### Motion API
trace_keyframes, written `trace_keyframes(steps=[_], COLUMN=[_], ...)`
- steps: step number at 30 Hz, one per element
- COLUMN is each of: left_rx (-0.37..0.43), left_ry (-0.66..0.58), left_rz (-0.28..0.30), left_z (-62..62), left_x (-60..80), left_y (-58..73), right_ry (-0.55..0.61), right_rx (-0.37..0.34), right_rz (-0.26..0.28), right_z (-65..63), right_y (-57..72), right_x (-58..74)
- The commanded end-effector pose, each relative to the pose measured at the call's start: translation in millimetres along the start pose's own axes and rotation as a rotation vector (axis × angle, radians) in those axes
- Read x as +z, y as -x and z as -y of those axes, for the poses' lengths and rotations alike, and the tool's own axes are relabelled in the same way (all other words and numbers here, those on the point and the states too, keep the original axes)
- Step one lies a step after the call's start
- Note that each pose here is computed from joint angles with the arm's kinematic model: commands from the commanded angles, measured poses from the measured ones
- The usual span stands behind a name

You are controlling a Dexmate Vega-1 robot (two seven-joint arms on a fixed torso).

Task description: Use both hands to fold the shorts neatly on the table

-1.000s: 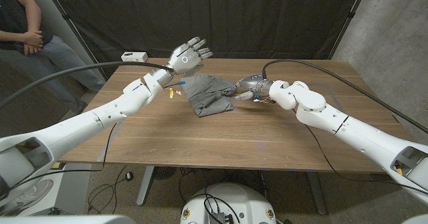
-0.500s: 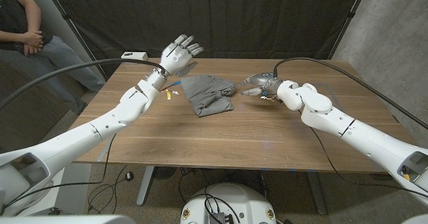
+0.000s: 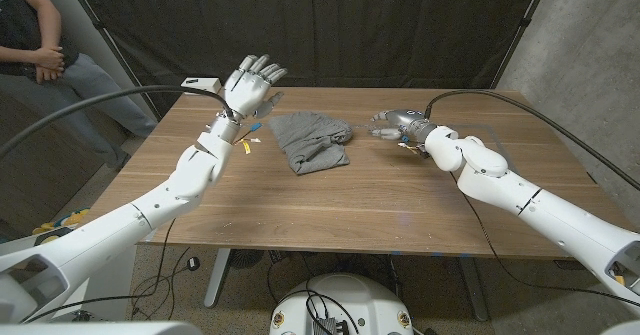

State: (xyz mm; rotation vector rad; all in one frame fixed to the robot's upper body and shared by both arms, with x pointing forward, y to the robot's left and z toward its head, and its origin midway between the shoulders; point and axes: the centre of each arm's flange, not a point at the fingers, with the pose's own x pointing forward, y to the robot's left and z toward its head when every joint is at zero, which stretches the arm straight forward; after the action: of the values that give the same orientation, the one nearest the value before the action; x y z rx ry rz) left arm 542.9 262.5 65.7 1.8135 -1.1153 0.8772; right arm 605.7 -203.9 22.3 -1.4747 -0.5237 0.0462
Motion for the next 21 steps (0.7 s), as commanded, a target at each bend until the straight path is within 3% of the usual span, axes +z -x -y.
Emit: trace_keyframes(steps=[1,21], left_rx=[-0.055,-0.160], left_ry=[0.168,0.593], left_rz=[-0.189,-0.440], left_z=[0.7,13.6], left_x=[-17.0,-41.9], left_y=[26.8,70.8], right_ry=[-0.197,-0.485], right_rx=[-0.102,-0.225], right_rz=[-0.001,0.011], right_z=[-4.0,-15.9], right_y=[15.0,30.7], right_x=[-14.6,-32.2])
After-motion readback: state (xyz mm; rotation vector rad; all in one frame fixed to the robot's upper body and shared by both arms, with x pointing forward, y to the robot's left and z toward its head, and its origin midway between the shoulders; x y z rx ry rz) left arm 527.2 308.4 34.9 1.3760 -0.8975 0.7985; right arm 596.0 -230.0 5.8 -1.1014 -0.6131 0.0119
